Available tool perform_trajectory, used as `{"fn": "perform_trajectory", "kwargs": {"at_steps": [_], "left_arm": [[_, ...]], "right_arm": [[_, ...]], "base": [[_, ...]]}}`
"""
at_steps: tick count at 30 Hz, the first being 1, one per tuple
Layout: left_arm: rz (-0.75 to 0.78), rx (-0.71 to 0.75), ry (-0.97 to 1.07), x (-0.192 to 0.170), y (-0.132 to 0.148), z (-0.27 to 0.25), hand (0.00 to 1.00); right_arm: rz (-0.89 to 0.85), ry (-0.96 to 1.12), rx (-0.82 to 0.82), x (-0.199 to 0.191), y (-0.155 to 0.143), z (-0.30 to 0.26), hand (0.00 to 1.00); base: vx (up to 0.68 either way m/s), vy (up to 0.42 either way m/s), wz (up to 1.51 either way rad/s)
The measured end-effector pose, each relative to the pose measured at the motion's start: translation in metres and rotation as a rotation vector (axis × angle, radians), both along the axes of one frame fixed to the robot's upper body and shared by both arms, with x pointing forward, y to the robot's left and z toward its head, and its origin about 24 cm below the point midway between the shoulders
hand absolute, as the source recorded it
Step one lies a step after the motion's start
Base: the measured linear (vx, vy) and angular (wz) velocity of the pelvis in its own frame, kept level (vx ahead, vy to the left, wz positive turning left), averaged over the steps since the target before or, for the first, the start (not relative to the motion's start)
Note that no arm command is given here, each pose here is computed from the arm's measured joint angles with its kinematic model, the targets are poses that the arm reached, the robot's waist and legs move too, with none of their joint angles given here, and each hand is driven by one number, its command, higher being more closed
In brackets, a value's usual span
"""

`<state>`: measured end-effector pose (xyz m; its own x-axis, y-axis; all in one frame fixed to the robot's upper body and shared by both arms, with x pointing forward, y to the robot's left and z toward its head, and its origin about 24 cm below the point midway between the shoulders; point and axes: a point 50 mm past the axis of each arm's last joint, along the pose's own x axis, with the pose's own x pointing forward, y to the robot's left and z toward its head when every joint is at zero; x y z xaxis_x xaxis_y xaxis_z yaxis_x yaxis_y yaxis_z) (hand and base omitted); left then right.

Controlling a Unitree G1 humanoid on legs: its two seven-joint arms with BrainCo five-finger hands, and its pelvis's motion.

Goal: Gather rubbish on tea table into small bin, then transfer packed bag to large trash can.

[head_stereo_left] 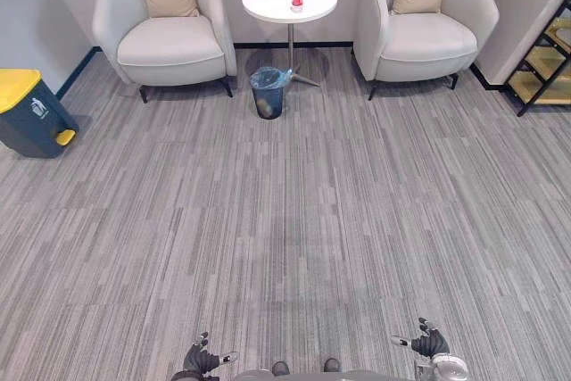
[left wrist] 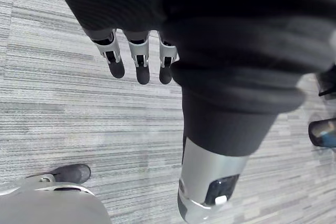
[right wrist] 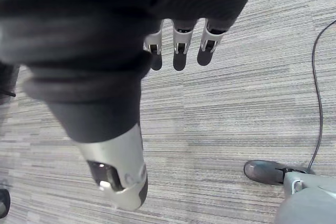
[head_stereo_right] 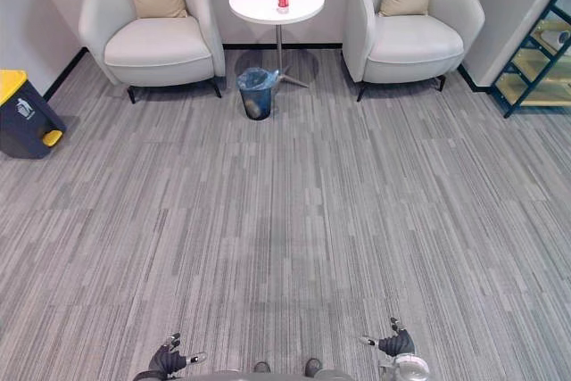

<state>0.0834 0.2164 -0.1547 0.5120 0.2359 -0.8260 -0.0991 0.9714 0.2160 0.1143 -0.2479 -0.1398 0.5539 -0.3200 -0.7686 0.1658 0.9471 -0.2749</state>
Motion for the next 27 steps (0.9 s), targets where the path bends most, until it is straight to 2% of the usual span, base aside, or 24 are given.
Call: {"fn": "perform_trajectory", "kwargs": {"at_steps": [6, 14, 18, 27], "left_arm": [[-0.003, 0.000, -0.002, 0.001, 0.000, 0.000, 0.00], [-0.036, 0.038, -0.051, 0.018, 0.011, 0.008, 0.00], [-0.039, 0.037, -0.066, 0.025, 0.010, 0.009, 0.00], [-0.034, -0.011, -0.115, 0.042, -0.005, 0.011, 0.00]], "right_arm": [[0.008, -0.029, -0.006, 0.013, -0.001, 0.004, 0.00], [0.031, 0.011, 0.023, 0.004, 0.008, -0.002, 0.00], [0.050, -0.006, 0.018, 0.012, 0.007, 0.001, 0.00], [0.028, 0.000, 0.007, 0.004, -0.002, 0.002, 0.00]], "base": [[0.07, 0.007, -0.36], [0.14, 0.023, 0.08], [0.28, -0.122, 0.37], [0.44, -0.211, 0.20]]}}
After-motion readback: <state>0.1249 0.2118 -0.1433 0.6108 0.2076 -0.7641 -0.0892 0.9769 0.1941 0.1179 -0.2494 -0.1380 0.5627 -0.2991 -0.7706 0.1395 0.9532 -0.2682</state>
